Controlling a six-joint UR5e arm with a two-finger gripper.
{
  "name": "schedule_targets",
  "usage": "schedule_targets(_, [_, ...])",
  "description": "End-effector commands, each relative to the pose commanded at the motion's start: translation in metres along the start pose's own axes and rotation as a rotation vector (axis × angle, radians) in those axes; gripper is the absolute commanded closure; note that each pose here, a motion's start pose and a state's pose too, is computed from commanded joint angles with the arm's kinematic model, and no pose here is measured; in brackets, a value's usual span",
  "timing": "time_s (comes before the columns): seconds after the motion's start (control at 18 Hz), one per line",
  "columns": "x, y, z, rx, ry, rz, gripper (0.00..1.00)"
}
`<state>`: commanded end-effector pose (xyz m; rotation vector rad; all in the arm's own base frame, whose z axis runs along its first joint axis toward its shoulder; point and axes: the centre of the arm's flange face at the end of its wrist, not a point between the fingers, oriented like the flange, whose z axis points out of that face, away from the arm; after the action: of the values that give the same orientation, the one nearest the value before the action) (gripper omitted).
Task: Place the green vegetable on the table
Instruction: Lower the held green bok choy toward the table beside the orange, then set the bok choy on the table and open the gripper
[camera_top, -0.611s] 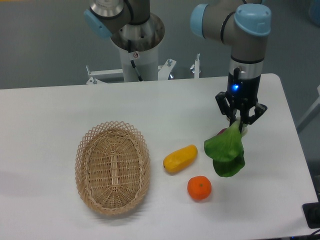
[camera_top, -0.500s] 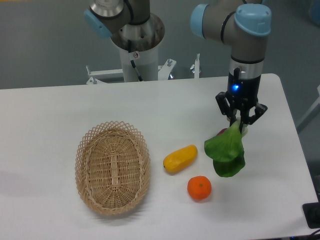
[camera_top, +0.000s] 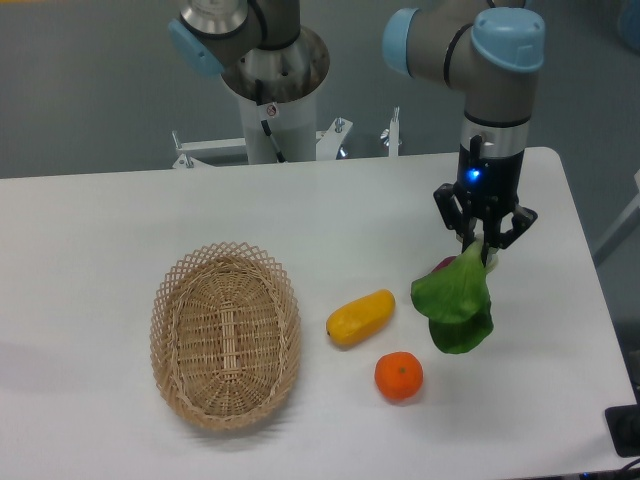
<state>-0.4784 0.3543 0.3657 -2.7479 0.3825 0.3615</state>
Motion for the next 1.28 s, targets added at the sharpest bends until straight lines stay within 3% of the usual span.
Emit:
schedule_targets(0.39, [-0.002,0.012,0.032,-0.038,0.042,0.058,0.68])
schedule_targets(0.67, [-0.015,0.030,0.086,-0.100,0.013,0.092,0.68])
schedule_targets(0.94, [-0.031,0.038,0.117,-0.108,0.032,0.155,0.68])
schedule_targets(1.28, [-0.035,0.045,0.148,-0.109,0.062,0.158,0.68])
